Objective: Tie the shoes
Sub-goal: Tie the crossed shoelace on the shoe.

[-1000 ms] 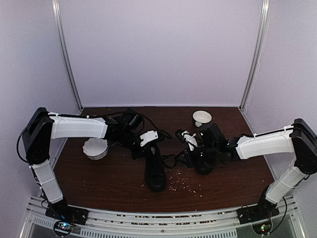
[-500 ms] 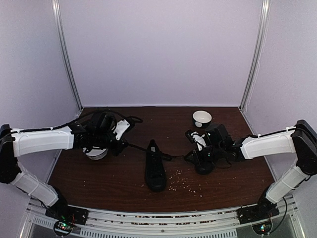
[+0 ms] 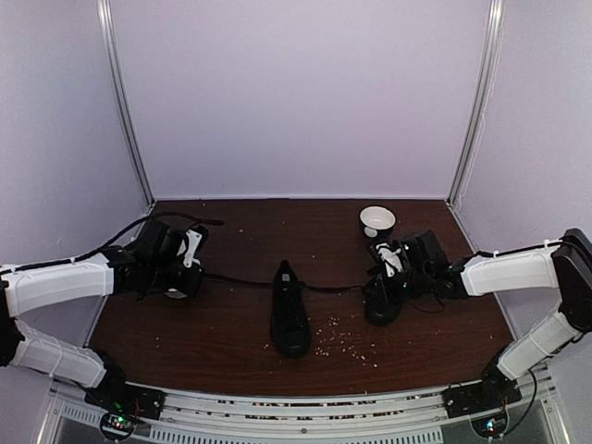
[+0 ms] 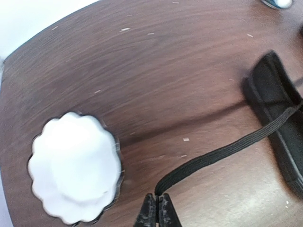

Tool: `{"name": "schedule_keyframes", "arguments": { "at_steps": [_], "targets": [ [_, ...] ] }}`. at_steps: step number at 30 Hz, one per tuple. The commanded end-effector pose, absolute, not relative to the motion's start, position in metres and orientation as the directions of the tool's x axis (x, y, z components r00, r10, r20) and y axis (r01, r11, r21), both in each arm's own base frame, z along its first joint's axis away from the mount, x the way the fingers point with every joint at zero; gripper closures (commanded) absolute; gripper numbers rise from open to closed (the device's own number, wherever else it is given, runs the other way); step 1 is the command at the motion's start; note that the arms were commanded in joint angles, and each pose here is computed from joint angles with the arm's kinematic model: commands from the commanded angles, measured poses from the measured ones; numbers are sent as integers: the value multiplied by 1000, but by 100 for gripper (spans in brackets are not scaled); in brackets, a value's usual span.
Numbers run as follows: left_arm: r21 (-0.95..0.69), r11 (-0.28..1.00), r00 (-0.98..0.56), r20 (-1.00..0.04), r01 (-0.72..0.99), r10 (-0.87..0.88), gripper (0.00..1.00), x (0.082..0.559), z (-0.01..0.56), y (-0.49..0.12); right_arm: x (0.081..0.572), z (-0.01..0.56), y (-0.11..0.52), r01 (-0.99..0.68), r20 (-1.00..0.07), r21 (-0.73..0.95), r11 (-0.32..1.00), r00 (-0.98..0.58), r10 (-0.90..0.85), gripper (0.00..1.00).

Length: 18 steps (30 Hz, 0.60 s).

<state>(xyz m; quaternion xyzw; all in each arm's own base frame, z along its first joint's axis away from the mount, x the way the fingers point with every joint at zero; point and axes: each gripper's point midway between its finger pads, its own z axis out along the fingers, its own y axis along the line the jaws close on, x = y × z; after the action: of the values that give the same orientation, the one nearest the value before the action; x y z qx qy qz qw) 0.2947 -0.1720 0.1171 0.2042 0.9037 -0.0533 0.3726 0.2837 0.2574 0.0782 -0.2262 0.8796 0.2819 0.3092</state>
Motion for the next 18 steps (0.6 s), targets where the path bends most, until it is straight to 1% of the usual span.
{"name": "schedule_keyframes", "arguments": {
  "at_steps": [1, 4, 9, 15, 18],
  "targets": [
    [37, 970, -662, -725, 239, 190, 100, 296, 122, -133, 290, 87, 224, -505, -682, 329, 798, -712, -169, 100],
    [32, 980, -648, -745, 198, 156, 100, 293, 127, -121, 284, 90, 206, -475, -677, 306, 825, -718, -162, 100],
    [27, 986, -666, -735, 163, 130, 100, 286, 123, -109, 278, 88, 173, -369, -655, 296, 881, -749, -94, 100],
    [1, 993, -693, -715, 120, 85, 100, 273, 114, -97, 264, 71, 152, -237, -567, 387, 891, -823, 28, 100],
    [-21, 998, -702, -712, 60, 27, 100, 268, 113, -83, 259, 63, 147, -178, -506, 453, 874, -858, 88, 100]
  ]
}}
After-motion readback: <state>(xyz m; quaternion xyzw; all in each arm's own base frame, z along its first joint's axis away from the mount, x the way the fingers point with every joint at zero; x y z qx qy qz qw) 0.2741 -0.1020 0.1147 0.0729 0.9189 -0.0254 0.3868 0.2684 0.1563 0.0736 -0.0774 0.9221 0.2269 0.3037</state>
